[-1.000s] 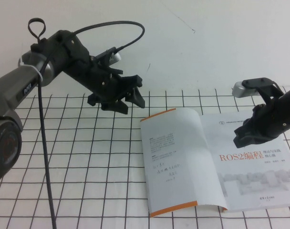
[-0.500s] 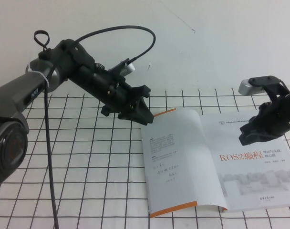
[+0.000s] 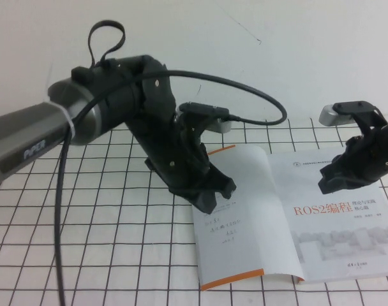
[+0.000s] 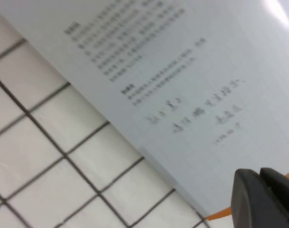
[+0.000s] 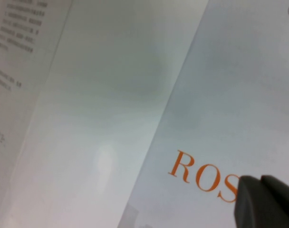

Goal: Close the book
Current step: 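Close the open booklet and leave it lying on the table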

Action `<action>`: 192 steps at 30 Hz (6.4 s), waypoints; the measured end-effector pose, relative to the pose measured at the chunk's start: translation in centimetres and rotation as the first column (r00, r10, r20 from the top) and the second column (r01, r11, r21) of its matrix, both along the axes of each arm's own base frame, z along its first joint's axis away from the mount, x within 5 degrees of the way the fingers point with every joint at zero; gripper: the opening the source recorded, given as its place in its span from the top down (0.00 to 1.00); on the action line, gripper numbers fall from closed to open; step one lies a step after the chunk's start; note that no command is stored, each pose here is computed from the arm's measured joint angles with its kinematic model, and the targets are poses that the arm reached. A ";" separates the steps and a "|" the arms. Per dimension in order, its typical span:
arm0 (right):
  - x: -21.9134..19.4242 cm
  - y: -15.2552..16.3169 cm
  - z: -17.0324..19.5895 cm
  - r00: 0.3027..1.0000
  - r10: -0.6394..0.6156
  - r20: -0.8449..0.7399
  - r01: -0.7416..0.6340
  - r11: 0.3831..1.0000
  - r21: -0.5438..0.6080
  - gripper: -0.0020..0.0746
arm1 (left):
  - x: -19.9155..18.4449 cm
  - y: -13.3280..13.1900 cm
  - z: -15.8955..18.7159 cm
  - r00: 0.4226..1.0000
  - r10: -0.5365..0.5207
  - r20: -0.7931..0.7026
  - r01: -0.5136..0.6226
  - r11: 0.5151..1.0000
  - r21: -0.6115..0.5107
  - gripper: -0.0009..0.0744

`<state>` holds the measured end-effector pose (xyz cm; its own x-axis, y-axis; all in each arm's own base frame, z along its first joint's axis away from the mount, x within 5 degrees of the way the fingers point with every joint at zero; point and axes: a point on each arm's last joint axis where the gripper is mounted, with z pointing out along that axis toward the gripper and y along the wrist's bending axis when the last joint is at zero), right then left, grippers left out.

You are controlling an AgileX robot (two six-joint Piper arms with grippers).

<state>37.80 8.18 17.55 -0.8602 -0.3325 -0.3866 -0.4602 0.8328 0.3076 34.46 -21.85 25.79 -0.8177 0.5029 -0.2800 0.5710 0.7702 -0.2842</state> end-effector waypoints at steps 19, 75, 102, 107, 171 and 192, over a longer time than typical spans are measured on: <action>0.0 0.3 0.2 1.000 0.024 0.008 -0.024 0.999 0.038 0.98 | 0.6 3.8 -9.9 0.840 0.458 -0.290 -0.536 0.782 -0.317 0.64; -1.0 -1.4 -3.2 0.996 -0.084 -0.018 0.084 0.996 0.004 0.98 | 3.2 -6.8 7.7 0.999 0.003 0.036 0.032 0.414 -0.910 0.68; -18.8 -3.2 25.6 0.666 0.071 0.742 -0.230 0.967 0.113 0.98 | -14.7 7.8 26.5 0.829 0.056 0.556 0.136 0.945 -0.297 0.99; -23.4 -2.9 27.6 0.588 0.090 0.804 -0.236 0.970 0.064 0.98 | -22.7 13.3 28.1 0.748 0.191 0.635 0.032 0.946 -0.322 0.99; -33.4 -4.4 6.7 0.614 0.081 0.785 0.014 0.993 -0.114 0.98 | -29.1 22.4 -7.9 0.182 0.648 0.739 -0.587 0.675 -0.447 0.99; -33.3 -4.4 6.7 0.612 0.078 0.787 0.014 0.994 -0.110 0.98 | -29.2 22.2 -8.2 0.213 0.666 0.715 -0.596 0.668 -0.445 0.99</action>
